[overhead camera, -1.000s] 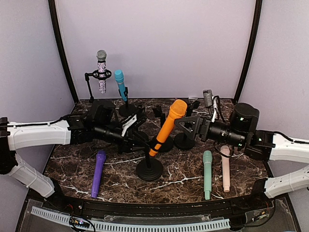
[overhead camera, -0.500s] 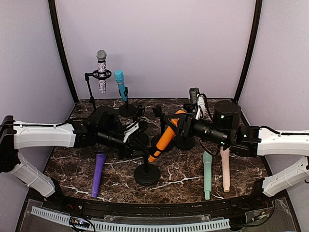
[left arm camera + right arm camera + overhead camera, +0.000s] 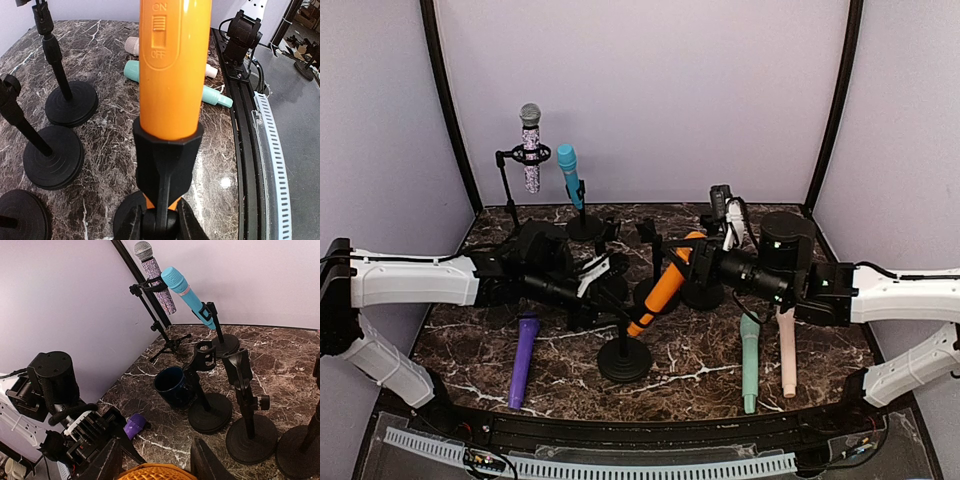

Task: Remove the microphone from the stand
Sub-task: Hold the microphone from the microphone stand, then remove the microphone from the microphone stand.

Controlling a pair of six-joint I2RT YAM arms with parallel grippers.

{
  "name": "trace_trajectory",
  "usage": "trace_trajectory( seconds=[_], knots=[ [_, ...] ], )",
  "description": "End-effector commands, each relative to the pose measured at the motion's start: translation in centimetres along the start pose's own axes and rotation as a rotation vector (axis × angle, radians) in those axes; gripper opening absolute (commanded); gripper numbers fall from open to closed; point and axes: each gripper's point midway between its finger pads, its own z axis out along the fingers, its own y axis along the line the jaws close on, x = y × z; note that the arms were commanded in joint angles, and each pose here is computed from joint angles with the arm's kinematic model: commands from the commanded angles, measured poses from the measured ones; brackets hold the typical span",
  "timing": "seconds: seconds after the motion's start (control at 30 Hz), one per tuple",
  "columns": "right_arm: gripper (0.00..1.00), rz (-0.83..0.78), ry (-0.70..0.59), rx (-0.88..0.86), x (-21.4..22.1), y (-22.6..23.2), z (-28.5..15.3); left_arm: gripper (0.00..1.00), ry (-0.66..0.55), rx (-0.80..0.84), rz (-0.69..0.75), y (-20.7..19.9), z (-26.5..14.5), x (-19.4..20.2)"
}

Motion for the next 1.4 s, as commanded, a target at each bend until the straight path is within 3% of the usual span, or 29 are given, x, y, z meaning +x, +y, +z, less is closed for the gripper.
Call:
trace_trajectory(
  seconds=[0.0,0.37,0.97,1.23,1.37],
  knots=[
    [0.0,-0.023,-0.037,-0.112,-0.7,2.1,-1.1,0.0,-0.042,-0.01,0.076,0.3,0.1,-1.6],
    [0.0,-0.096,0.064,-0.308,0.9,4.7,-1.6,0.0,-0.005,-0.005,0.089,0.1,0.6,-0.9],
    [0.0,0.147,0.002,0.183,-1.9,-3.0,-1.0,0.0,0.051,-0.023,0.109,0.0,1.7,0.0],
    [0.0,0.169,0.0,0.225,-2.1,-3.6,-1.8,0.0,0.073,-0.019,0.116,-0.3,2.2,0.4],
    [0.0,0.103,-0.006,0.144,-2.4,-2.3,-1.8,0.0,0.088,-0.015,0.124,-0.7,2.6,0.7]
  ],
)
